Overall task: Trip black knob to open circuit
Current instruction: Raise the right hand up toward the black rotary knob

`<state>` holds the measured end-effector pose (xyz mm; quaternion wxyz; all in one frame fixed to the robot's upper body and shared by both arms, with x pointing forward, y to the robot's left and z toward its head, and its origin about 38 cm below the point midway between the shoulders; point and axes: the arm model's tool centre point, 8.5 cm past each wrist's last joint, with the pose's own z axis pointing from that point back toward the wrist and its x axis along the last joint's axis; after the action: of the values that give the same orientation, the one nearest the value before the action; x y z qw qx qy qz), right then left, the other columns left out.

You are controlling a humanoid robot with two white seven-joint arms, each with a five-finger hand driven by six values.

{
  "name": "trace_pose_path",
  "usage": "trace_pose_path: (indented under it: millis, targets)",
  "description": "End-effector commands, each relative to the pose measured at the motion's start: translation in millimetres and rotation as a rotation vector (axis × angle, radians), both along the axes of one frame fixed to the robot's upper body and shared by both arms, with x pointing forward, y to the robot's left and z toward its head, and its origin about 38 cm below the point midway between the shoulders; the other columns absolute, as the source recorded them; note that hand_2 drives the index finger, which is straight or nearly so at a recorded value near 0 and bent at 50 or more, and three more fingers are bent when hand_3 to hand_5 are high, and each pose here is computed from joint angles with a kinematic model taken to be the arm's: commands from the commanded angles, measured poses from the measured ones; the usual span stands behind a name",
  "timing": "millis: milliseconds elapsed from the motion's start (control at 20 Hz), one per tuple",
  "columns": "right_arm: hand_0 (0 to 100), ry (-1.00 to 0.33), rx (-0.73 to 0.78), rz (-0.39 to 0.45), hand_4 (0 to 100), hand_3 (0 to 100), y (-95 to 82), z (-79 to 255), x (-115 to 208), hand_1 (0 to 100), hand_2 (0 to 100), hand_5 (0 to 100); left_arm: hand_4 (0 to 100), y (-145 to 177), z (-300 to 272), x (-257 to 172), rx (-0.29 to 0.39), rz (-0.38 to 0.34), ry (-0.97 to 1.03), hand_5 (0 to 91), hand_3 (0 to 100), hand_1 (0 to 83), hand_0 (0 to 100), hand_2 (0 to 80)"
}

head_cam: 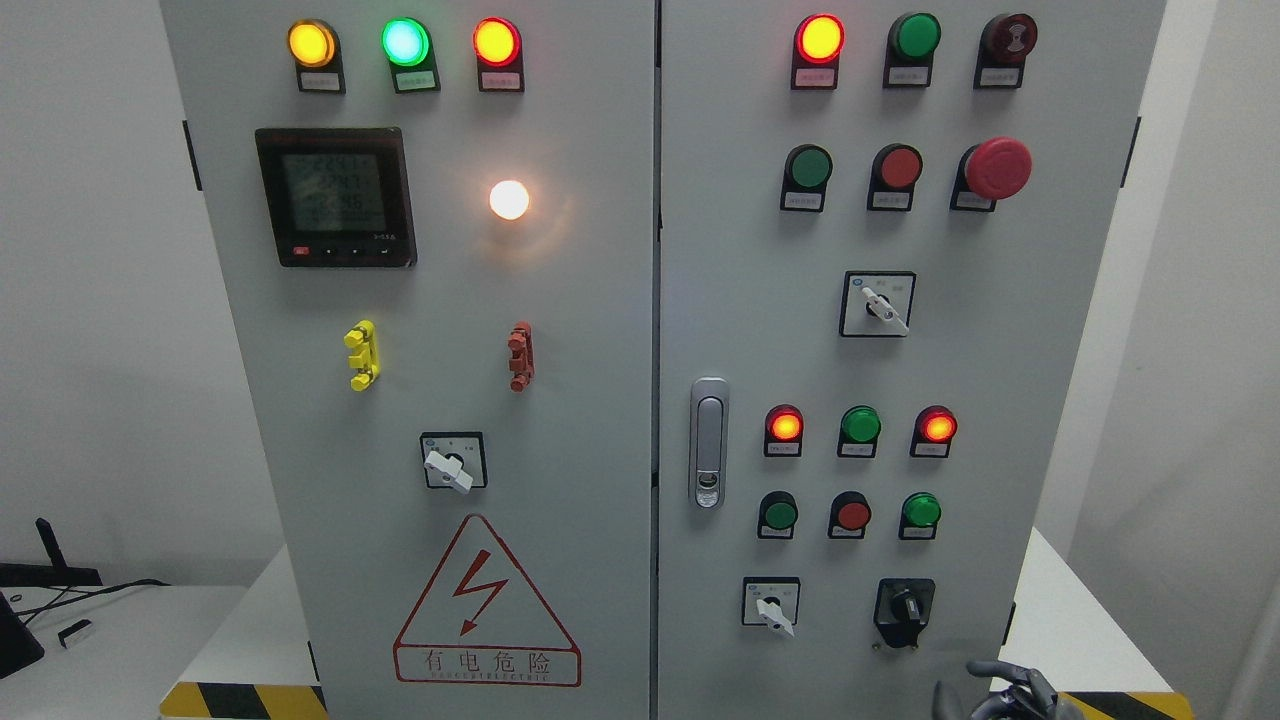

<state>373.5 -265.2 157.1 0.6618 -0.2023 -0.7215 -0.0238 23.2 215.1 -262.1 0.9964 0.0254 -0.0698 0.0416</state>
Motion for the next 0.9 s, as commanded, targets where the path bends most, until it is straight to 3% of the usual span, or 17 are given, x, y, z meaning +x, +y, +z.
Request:
trace_pose_path:
  millis: [0,850]
  targets:
    - [32,0.021,0.018,-0.009,89,79,-0.5,-6.6,9.3,76,42,99,0,-0.1,0.0,0.4,0.000,-0.031,0.000,0.0,0,38.9,12,0.0]
    - [31,0.027,0.067,-0.006,89,79,10.6,-5.2,25.4,77,42,99,0,-1.1,0.0,-0.1,-0.002,-0.031,0.001,0.0,0,38.9,12,0.0]
